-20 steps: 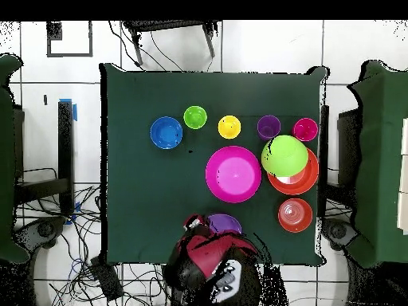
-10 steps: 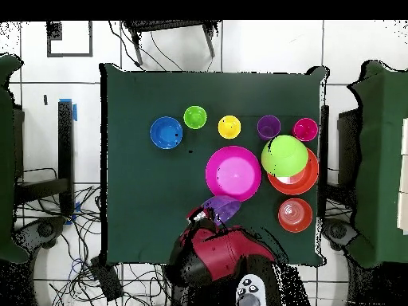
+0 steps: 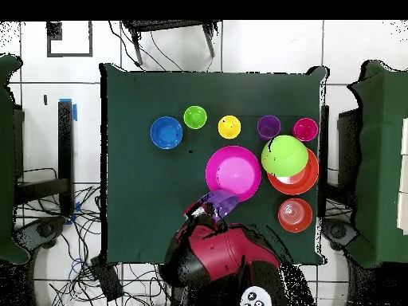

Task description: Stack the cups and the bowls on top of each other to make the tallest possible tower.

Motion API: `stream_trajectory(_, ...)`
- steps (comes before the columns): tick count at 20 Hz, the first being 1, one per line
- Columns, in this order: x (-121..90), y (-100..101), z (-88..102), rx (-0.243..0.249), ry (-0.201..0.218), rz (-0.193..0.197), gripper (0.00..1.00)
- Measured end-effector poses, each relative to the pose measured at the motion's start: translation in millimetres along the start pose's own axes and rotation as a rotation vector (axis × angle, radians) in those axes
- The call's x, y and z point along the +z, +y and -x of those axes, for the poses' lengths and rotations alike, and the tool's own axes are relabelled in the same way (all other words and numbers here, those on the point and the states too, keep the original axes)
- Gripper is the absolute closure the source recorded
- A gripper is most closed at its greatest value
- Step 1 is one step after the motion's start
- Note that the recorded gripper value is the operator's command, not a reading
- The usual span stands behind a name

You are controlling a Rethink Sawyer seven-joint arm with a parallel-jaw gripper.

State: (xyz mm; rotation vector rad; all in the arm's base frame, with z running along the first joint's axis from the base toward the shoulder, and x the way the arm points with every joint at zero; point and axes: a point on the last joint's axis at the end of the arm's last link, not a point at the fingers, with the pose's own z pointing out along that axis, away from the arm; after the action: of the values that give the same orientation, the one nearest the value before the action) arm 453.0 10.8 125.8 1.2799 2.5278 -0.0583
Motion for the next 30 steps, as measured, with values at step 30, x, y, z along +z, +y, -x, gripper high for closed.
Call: stream_trajectory(30,-39.0,-4.3,68.6,-0.094,-0.060,-0.055,1.00)
